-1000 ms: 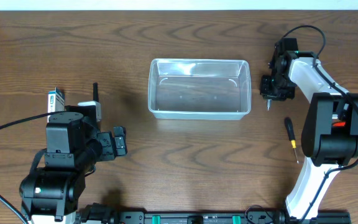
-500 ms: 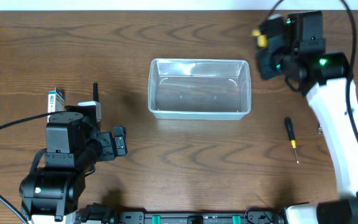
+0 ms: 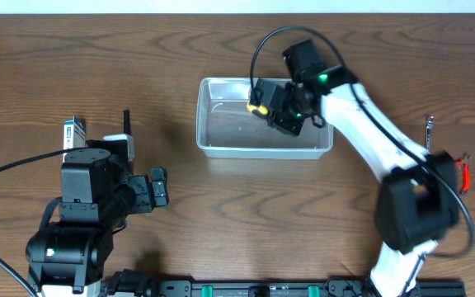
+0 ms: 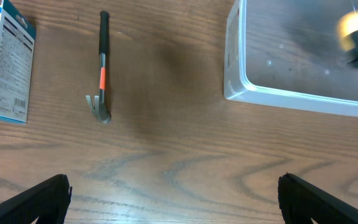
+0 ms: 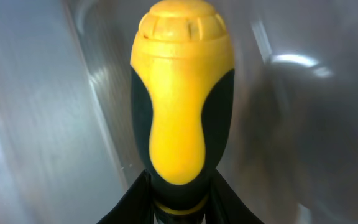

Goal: Pack container
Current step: 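Carry the screwdriver into the clear container and release it, then move the right gripper back over the small black screwdriver, then lower the right gripper and grasp the small black screwdriver handle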

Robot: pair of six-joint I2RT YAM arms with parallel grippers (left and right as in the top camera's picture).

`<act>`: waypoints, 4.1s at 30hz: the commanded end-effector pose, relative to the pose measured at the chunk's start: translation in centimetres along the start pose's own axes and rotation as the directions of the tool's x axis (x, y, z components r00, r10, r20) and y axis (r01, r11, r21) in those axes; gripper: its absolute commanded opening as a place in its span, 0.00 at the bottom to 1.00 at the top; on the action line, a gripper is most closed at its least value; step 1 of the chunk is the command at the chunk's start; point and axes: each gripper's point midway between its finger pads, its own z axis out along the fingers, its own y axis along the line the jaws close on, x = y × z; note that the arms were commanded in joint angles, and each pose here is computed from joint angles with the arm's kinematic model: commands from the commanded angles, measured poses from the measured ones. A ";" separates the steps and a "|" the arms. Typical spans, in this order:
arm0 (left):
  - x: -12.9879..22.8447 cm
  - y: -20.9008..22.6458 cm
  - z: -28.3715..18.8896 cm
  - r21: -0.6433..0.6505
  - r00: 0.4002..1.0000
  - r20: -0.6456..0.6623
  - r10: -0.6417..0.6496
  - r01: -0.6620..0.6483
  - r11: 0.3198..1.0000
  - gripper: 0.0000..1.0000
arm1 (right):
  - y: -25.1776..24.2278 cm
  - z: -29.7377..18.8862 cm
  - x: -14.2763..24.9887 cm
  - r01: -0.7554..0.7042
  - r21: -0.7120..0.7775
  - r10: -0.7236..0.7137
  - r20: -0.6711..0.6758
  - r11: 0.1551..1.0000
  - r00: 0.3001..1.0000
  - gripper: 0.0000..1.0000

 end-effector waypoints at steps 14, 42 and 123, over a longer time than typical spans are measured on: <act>-0.6 0.0 -0.6 -0.003 1.000 0.021 -0.006 0.006 1.000 0.98 | 0.6 3.3 1.0 0.011 -0.075 -0.013 -0.024 0.997 1.000 0.83; -1.3 -0.2 -0.6 0.003 0.999 0.050 -0.004 0.004 1.000 0.98 | 1.5 -30.9 15.2 -0.925 0.358 0.935 0.266 0.128 0.233 0.99; -1.0 -0.1 -0.6 0.000 0.999 0.039 -0.005 0.005 1.000 0.98 | 2.4 -2.3 32.2 -0.853 0.451 0.965 -0.115 0.263 0.236 0.73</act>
